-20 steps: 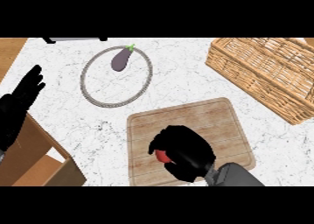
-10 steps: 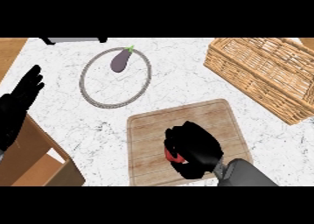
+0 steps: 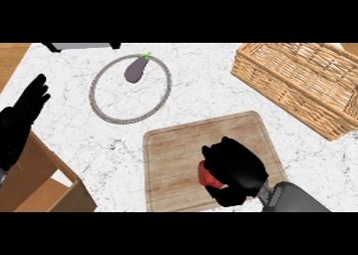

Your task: Pick the bell pepper from the cutting board and place it in the basket

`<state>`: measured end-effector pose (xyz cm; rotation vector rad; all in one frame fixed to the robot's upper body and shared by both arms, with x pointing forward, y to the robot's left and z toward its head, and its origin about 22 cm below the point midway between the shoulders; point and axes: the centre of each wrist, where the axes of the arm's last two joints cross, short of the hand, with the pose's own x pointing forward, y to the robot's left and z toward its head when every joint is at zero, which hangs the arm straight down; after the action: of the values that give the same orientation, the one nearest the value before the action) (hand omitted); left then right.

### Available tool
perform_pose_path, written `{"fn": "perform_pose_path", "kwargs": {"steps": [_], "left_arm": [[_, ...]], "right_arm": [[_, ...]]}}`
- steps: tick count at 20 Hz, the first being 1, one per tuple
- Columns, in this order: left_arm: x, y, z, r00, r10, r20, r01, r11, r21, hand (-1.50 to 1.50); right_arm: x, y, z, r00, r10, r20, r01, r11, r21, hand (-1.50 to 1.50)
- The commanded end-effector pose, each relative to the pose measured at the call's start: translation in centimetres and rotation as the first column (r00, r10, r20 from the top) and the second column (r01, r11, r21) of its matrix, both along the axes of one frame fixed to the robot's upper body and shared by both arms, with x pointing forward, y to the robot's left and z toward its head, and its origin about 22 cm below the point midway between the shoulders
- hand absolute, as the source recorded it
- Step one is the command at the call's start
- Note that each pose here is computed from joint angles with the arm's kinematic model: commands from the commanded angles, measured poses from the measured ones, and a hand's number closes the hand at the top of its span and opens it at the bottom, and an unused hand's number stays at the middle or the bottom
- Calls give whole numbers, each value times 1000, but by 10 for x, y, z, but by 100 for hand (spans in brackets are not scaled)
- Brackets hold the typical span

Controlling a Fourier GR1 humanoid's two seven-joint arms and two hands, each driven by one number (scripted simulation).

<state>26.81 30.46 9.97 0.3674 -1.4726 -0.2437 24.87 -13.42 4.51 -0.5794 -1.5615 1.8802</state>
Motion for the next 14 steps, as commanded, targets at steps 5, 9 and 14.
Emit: {"fn": "perform_pose_path", "kwargs": {"steps": [5,9,14], "left_arm": [[-8,-5,-37,992,39,-117,-47,997,-64,0],[-10,-13,-39,993,48,-112,-57,995,-80,0],[-21,-8,-41,990,27,-136,-39,996,-86,0]], "right_arm": [[-11,-10,34,985,-27,-169,83,938,336,150],[-19,-6,73,976,23,-215,100,833,544,150],[-37,-25,128,983,5,-182,122,720,683,150]]}}
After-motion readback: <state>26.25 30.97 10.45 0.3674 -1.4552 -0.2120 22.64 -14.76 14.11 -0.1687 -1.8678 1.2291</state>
